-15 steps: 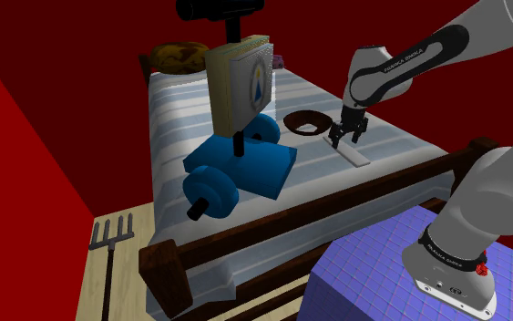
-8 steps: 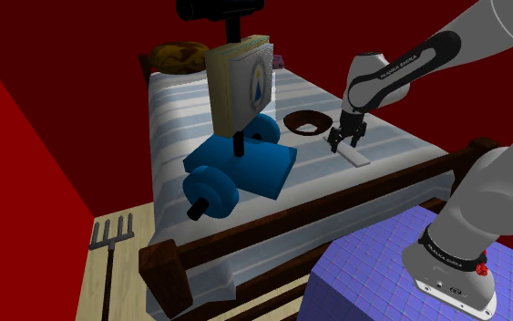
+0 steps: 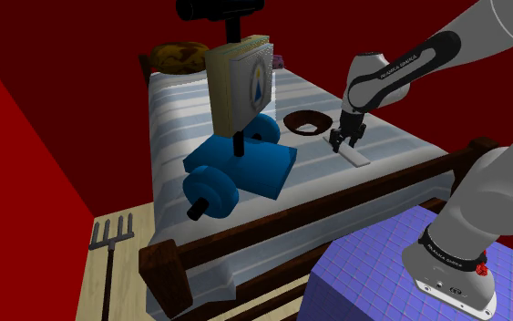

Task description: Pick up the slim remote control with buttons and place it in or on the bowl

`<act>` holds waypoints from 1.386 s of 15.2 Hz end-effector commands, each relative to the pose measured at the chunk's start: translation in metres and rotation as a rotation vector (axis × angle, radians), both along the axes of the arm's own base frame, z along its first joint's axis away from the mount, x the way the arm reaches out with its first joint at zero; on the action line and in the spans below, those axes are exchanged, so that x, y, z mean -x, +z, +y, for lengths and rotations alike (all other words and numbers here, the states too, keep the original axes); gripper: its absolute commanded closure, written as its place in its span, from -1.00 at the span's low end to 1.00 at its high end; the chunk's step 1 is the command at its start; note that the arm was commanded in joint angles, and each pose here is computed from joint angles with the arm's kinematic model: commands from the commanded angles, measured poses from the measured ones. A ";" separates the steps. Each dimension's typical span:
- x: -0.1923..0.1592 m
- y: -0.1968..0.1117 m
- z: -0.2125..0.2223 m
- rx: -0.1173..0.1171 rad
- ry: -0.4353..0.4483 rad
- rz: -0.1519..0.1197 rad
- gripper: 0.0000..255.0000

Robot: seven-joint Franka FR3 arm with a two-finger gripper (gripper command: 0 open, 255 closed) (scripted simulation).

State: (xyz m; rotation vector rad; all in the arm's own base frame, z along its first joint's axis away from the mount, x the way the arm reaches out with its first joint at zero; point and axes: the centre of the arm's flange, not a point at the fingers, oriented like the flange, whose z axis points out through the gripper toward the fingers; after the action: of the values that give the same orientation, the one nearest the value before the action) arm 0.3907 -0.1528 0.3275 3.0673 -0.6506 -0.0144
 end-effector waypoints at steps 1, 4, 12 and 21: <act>0.000 0.000 0.000 0.000 0.000 0.000 1.00; 0.000 0.000 0.000 0.000 0.000 0.000 1.00; 0.000 0.037 0.000 0.000 0.000 0.000 1.00; 0.000 0.084 0.000 0.000 0.000 0.000 1.00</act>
State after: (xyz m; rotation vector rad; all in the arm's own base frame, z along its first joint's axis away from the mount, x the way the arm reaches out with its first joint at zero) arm 0.3907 -0.1522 0.4062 3.0672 -0.6502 -0.0141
